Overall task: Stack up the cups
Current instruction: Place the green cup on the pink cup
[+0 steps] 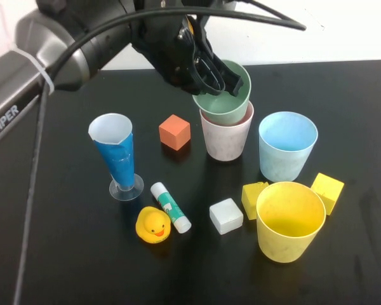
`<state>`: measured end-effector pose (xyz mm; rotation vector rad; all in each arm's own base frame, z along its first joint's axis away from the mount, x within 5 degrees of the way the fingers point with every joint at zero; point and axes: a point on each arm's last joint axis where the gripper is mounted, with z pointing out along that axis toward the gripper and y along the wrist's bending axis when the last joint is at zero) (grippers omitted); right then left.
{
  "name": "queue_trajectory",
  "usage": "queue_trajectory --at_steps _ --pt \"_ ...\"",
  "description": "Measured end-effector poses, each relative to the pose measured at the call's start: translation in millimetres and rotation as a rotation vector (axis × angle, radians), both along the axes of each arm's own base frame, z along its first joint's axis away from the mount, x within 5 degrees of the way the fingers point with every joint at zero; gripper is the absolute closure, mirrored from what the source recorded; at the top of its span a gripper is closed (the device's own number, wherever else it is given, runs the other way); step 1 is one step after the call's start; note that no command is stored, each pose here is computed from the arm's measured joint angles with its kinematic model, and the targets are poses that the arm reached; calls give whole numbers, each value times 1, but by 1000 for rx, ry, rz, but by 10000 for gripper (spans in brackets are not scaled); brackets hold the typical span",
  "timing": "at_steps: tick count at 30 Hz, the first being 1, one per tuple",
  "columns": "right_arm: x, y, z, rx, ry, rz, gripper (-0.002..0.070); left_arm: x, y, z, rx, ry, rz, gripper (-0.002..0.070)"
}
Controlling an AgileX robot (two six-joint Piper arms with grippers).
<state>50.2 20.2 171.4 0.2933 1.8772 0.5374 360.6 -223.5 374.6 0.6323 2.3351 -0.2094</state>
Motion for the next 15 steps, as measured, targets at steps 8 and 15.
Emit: queue_trajectory --at_steps 8,15 --pt "0 0 0 0 0 0 659 2 -1 -2 -7 -1 1 553" --pt "1 -1 1 5 -14 -8 659 0 2 7 -20 -45 18 412"
